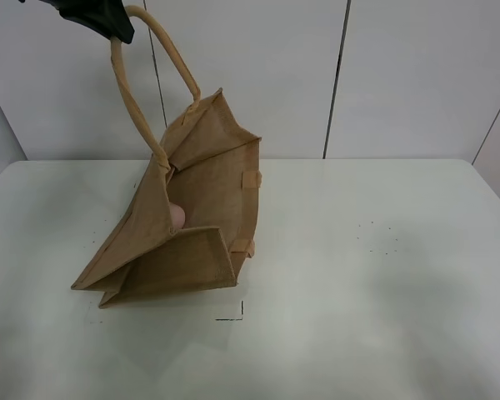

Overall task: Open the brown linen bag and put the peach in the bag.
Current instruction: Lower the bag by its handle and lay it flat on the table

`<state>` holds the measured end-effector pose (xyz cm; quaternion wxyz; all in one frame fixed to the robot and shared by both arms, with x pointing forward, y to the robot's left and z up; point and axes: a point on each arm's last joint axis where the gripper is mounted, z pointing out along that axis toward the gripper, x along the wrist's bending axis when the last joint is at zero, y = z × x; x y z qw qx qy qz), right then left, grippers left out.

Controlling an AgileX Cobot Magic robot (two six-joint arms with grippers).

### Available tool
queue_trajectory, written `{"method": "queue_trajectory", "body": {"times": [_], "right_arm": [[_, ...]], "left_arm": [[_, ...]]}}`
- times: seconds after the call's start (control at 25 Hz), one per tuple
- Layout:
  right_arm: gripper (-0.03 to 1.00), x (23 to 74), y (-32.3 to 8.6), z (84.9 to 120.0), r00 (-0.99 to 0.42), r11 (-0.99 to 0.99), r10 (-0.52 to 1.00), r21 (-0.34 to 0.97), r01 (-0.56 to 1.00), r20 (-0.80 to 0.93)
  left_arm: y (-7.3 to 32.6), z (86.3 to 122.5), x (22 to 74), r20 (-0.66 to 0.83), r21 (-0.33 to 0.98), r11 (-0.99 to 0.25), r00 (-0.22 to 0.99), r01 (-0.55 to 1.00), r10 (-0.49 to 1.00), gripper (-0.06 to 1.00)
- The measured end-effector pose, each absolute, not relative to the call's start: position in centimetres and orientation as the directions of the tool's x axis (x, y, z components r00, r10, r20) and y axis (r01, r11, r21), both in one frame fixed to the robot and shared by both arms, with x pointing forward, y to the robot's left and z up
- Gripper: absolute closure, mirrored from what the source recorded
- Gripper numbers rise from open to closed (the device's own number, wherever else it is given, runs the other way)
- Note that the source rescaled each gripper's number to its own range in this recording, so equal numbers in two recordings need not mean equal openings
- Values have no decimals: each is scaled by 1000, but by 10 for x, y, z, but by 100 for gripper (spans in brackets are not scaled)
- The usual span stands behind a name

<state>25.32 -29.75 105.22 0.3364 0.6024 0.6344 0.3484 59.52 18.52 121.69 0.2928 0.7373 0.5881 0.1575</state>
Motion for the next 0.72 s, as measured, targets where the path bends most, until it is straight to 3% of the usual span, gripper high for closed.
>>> {"method": "queue_trajectory", "body": {"times": [0.16, 0.44, 0.72], "right_arm": [[-3, 236, -298, 1053, -47, 28, 999, 899, 436, -8], [-3, 236, -298, 1053, -56, 32, 998, 902, 431, -8], [-3, 236, -298, 1053, -56, 32, 998, 902, 431, -8]], "left_arm": [[185, 1217, 595, -111, 617, -137, 258, 775, 960, 94], [184, 1213, 598, -113, 608, -138, 258, 782, 960, 94], [168, 1163, 632, -166, 499, -149, 262, 854, 951, 94]]}}
